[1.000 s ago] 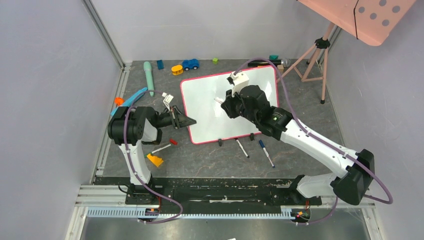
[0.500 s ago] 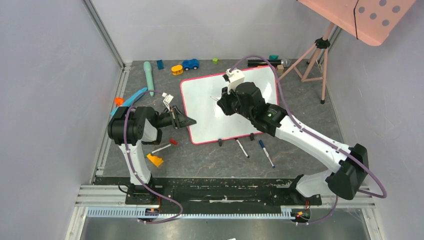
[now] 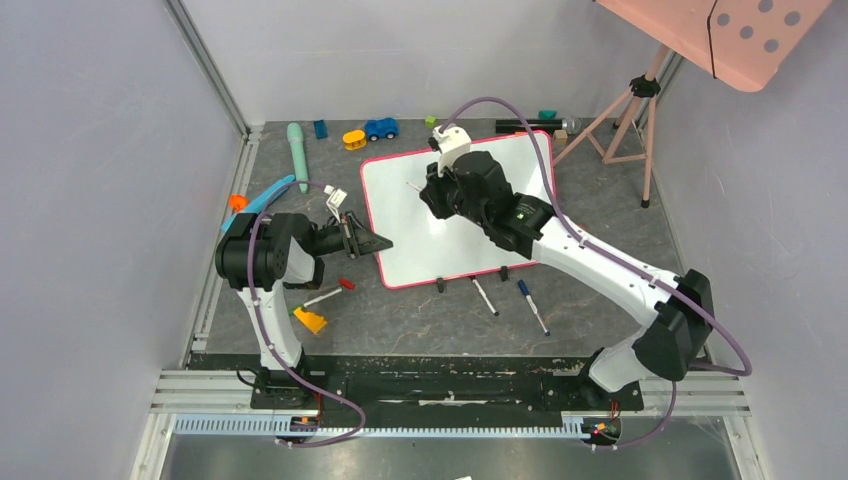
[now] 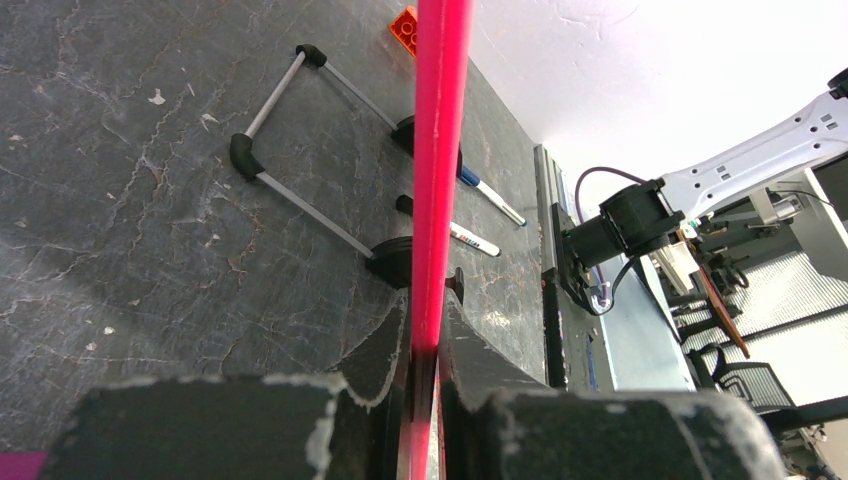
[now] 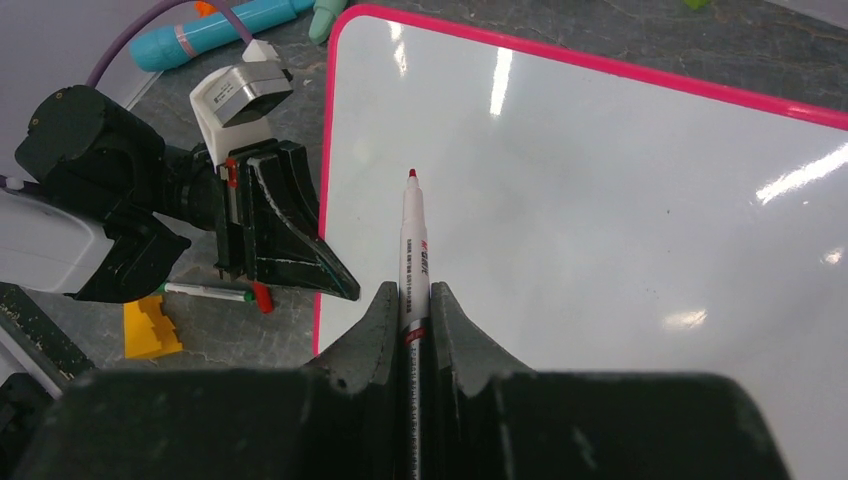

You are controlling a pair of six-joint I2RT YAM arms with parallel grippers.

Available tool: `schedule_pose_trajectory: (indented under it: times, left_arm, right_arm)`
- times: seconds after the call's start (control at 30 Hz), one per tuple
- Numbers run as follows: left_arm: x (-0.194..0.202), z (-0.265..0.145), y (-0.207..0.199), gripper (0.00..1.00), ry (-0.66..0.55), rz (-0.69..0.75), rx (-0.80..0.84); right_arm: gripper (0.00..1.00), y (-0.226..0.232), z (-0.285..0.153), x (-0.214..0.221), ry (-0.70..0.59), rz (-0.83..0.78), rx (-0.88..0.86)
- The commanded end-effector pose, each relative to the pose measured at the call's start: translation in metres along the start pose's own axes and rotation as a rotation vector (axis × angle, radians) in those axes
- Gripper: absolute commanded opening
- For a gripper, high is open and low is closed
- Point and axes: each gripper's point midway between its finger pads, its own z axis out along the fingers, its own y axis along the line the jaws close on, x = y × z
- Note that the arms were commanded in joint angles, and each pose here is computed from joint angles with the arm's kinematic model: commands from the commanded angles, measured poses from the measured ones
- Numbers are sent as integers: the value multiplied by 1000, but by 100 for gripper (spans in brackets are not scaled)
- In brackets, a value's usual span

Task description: Write a sentence on the whiteboard

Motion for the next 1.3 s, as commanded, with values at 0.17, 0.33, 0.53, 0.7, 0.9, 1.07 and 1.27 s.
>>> schedule_pose_trajectory:
  times: [0.17,0.33,0.53,0.7,0.9,1.07,1.27]
  left_arm:
    - [15,3,-1,2,29,-14,22]
    - [15,2,-3,2,25,7,19]
    - [13,4,0,2,23,29,20]
    - [13,3,3,2,9,51,4]
    - [15,4,3,2,13,45,5]
    - [17,3,3,2,11,40,-1]
    - [19,3,3,2,21,35,8]
  right_arm:
    - [0,19,10,-39,-89,-43,-33]
    - [0,27,15,-35,-75,-62,-48]
    - [0,30,13,-28,-63,-72,-51]
    - [0,31,10,-24,-56,-67,-54]
    - [0,32,7,-20,-48,-68,-60]
    - [0,33,3,-19,-47,-73,-62]
    - [0,32,0,-11,-34,-74,-65]
